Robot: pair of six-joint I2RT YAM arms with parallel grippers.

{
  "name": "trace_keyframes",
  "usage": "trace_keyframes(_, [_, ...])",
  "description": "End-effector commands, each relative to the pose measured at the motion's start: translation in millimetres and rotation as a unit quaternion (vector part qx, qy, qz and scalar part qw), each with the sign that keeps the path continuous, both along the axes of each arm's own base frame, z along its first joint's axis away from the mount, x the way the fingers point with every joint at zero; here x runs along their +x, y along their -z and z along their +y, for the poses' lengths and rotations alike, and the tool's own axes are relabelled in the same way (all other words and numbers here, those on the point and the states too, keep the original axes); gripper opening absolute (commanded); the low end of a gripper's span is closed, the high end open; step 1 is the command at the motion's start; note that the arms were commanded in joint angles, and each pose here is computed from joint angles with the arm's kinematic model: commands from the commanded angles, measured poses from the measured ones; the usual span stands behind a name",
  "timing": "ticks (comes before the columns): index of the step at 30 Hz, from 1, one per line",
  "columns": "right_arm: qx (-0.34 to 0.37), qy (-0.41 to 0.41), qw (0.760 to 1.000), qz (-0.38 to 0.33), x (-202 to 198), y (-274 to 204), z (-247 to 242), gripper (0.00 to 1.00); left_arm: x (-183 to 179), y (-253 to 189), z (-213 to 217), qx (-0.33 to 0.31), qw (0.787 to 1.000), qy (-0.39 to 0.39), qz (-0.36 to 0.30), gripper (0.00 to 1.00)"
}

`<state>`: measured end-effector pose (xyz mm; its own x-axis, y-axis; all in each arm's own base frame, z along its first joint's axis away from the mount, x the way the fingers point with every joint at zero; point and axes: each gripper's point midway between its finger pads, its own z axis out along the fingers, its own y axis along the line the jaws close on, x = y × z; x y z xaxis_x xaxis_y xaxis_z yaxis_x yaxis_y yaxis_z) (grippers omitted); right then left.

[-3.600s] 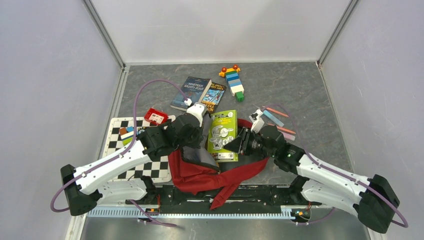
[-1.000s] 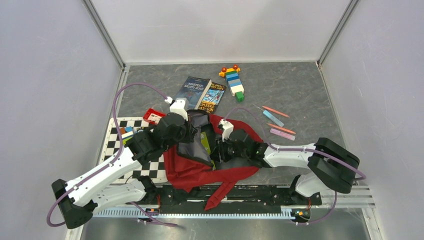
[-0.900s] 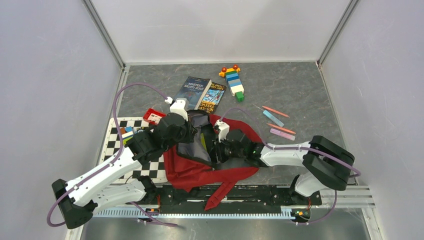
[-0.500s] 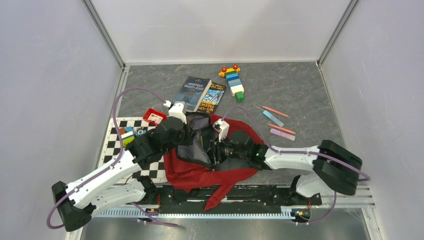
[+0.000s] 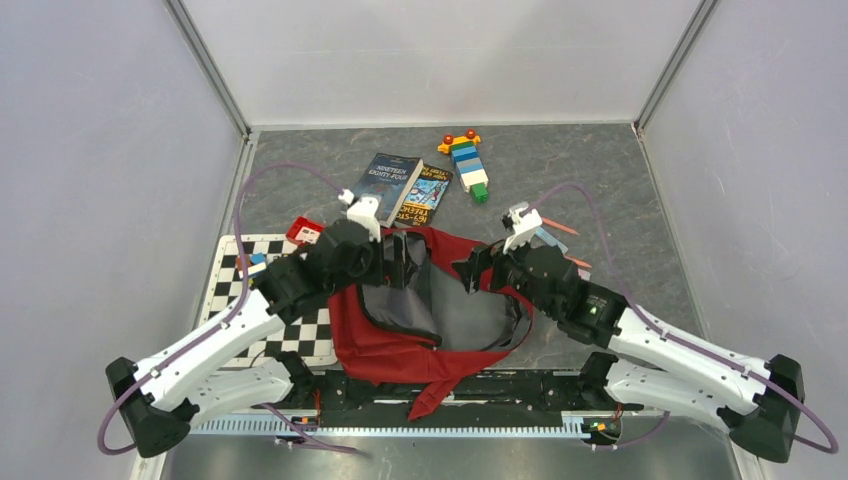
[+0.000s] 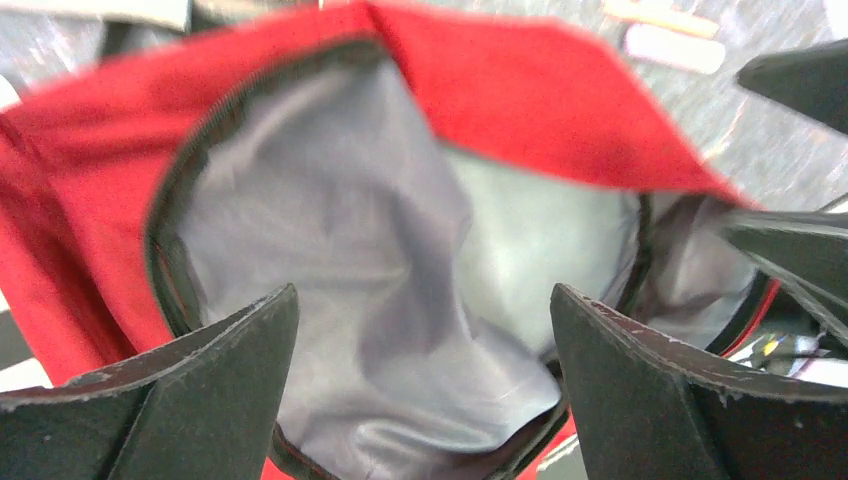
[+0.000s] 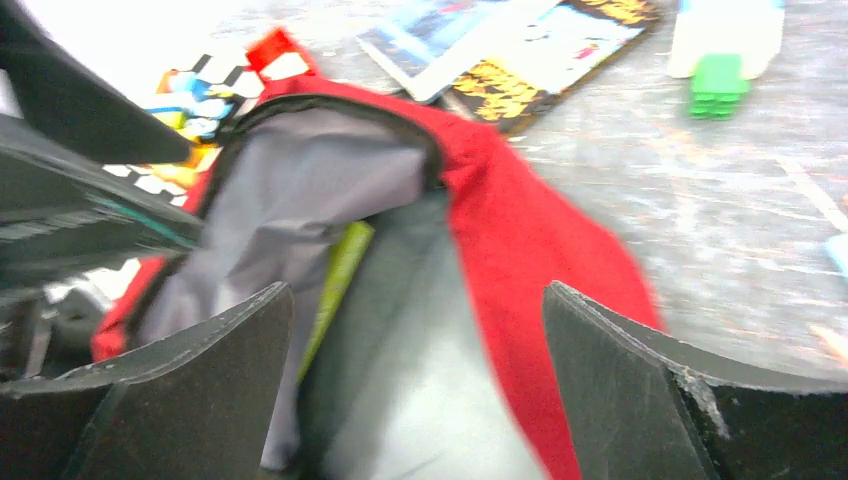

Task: Pack the student bag
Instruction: Pick up the book from the center of the board.

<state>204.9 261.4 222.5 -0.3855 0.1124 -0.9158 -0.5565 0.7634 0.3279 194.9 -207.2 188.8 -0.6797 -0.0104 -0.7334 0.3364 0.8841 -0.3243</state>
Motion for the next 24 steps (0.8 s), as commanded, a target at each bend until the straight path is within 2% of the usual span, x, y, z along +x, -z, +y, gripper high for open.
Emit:
trace_keyframes(1, [-0.119,0.064,0.991,-0.009,32.6,1.8,-48.2,0.98,41.2,-63.2,2.1,0.018,0.997,-0.008,-0.078,1.00])
trace_keyframes(4, [-0.138,0.073,0.988,-0.007,49.0,-0.3,-63.6,0.98,77.6,-61.7,11.8,0.056,0.995,-0.025,-0.079,1.00])
trace_keyframes(7, [-0.142,0.072,0.987,-0.003,58.0,-2.3,-66.9,0.98,117.5,-48.1,12.5,0.081,0.994,-0.005,-0.073,1.00])
trace_keyframes(14, [-0.115,0.051,0.991,0.035,56.8,16.2,-52.8,0.98,217.4,-6.5,10.3,0.162,0.983,0.013,-0.080,1.00])
trace_keyframes(19, [-0.102,0.036,0.992,0.058,52.1,30.4,-45.1,0.98,271.1,34.4,0.9,0.212,0.974,0.029,-0.067,1.00])
trace_keyframes(24, [-0.102,0.041,0.992,0.063,48.5,35.4,-49.4,0.98,304.0,79.4,-2.7,0.255,0.966,0.029,-0.038,1.00])
